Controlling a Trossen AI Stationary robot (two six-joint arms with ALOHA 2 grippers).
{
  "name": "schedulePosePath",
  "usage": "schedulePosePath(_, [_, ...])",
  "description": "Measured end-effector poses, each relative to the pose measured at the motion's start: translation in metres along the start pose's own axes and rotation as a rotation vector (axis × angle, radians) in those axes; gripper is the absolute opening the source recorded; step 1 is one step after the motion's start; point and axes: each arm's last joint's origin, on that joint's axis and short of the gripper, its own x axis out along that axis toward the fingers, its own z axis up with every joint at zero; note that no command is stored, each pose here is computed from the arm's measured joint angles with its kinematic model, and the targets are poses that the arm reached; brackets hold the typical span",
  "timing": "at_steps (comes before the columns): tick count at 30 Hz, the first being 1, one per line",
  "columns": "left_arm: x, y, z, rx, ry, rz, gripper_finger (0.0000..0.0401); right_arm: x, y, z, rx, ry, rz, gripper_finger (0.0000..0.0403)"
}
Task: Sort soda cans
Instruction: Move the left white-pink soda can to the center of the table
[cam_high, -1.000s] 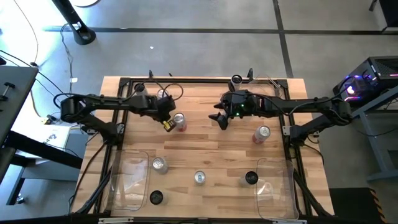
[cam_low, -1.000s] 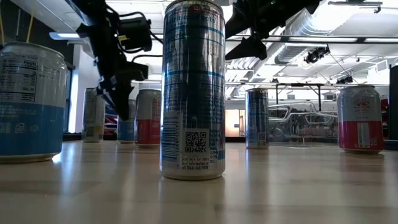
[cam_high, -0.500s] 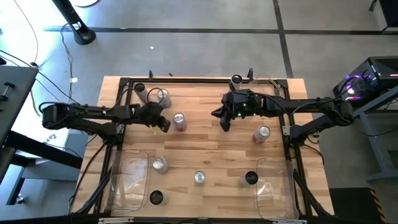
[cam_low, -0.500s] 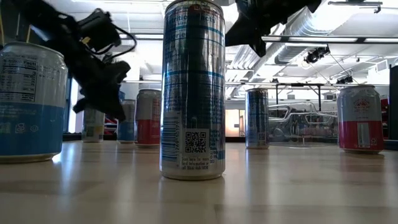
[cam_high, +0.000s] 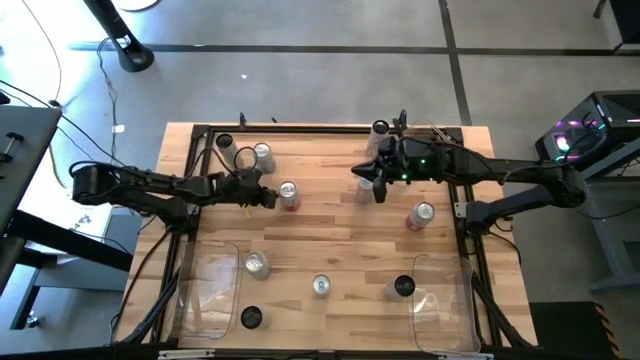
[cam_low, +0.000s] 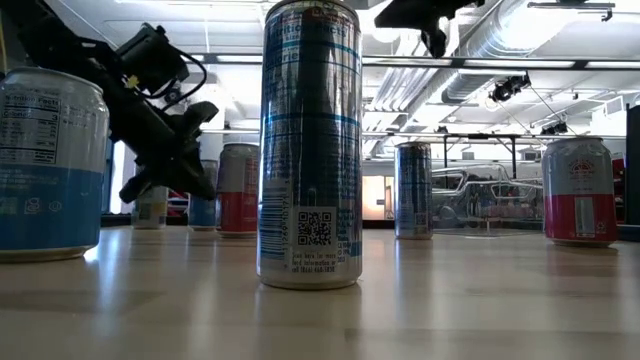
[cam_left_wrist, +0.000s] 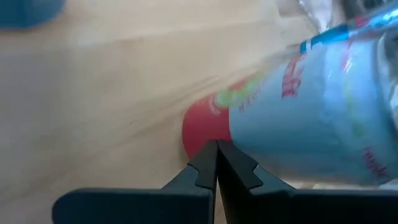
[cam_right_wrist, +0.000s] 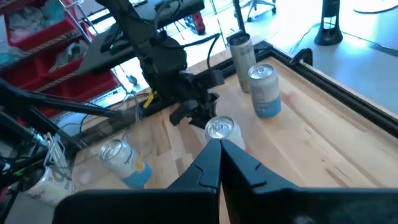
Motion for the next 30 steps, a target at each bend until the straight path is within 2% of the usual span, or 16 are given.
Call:
schedulePosePath(5, [0.010, -0.001, -0.005, 0.007, -0.036, 0.031, 0.0000, -0.003, 0.000, 0.000, 0.000, -0.002, -0.017, 0.0000])
schedulePosePath(11, [0.023, -0.004, -0.003, -0.073, -0.153, 0.017, 0.0000, -0.003, -0.001, 0.000, 0.000, 0.000, -0.018, 0.0000])
schedulePosePath(18, [0.037, -0.005, -0.008, -0.096, -0.118, -0.017, 0.0000, -0.003, -0.001, 0.000, 0.000, -0.001, -0.018, 0.0000])
schedulePosePath(30, [0.063, -0.050, -0.008, -0.021, -0.064, -0.096, 0.0000, -0.003, -0.002, -0.004, -0.009, 0.040, -0.033, 0.0000])
